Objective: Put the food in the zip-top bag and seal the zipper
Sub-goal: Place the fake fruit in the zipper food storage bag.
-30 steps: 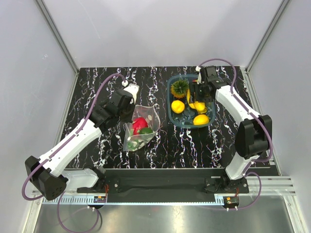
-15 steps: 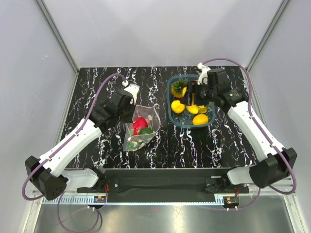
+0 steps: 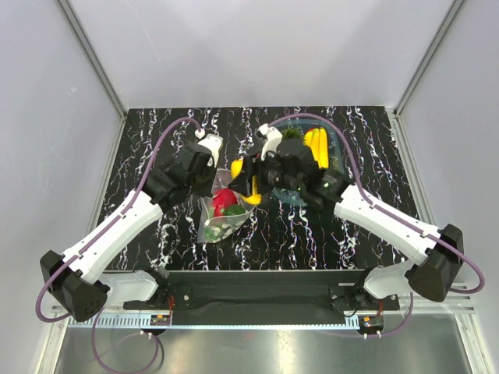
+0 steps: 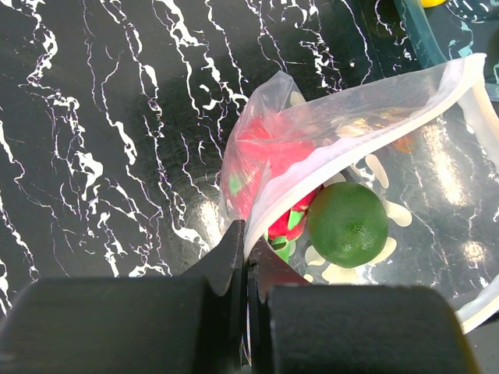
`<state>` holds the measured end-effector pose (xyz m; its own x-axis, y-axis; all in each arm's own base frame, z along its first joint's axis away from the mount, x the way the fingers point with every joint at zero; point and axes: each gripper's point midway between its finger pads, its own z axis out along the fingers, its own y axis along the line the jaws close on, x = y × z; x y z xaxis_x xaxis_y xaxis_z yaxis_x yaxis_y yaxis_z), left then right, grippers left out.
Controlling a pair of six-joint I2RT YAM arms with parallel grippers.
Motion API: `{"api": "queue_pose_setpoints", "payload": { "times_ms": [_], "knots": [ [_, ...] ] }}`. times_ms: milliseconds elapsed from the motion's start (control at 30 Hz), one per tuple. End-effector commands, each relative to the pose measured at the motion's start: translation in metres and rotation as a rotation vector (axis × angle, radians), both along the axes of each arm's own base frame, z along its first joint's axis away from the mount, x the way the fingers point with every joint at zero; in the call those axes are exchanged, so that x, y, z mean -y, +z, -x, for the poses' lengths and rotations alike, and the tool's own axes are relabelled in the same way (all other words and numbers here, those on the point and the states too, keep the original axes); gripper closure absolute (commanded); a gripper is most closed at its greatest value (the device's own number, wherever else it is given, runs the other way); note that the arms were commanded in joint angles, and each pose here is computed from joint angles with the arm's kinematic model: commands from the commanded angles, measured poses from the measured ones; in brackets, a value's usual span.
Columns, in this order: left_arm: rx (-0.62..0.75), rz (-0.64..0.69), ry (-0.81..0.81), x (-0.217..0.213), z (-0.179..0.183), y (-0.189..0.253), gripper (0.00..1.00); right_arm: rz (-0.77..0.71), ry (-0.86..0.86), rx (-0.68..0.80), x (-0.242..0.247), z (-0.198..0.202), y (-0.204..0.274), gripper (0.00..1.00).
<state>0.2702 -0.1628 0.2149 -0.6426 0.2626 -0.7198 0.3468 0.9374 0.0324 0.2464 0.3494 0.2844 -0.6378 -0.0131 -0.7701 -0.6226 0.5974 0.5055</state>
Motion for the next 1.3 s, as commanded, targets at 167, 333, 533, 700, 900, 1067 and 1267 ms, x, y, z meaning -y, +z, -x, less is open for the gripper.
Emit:
{"api": "queue_pose_setpoints", "payload": {
  "times_ms": [167, 333, 533, 700, 900, 1067, 1267],
  "knots": [
    [0.021, 0.051, -0.006, 0.003, -0.005, 0.01, 0.98, -0.235, -0.255, 0.211, -0.037, -0.034, 0.015, 0.53],
    [0.019, 0.057, -0.001, 0.0, -0.006, 0.01, 0.98, -0.211, -0.357, 0.333, -0.049, -0.05, -0.004, 0.54],
    [0.012, 0.064, 0.004, -0.001, -0.007, 0.01, 0.98, -0.183, -0.389, 0.358, -0.06, -0.053, -0.022, 0.32],
    [0.013, 0.069, 0.005, -0.002, -0.008, 0.01, 0.98, -0.178, -0.385, 0.347, -0.056, -0.049, -0.026, 0.08],
    [0.013, 0.06, 0.021, -0.006, -0.009, 0.01, 0.98, -0.15, -0.422, 0.333, -0.044, -0.047, -0.021, 0.05],
    [0.012, 0.062, 0.023, -0.006, -0.01, 0.01, 0.98, -0.161, -0.488, 0.348, -0.012, -0.041, 0.0, 0.19],
    [0.007, 0.061, 0.021, -0.006, -0.01, 0.009, 0.98, -0.05, -0.543, 0.334, 0.029, -0.033, 0.009, 0.25]
  ]
}}
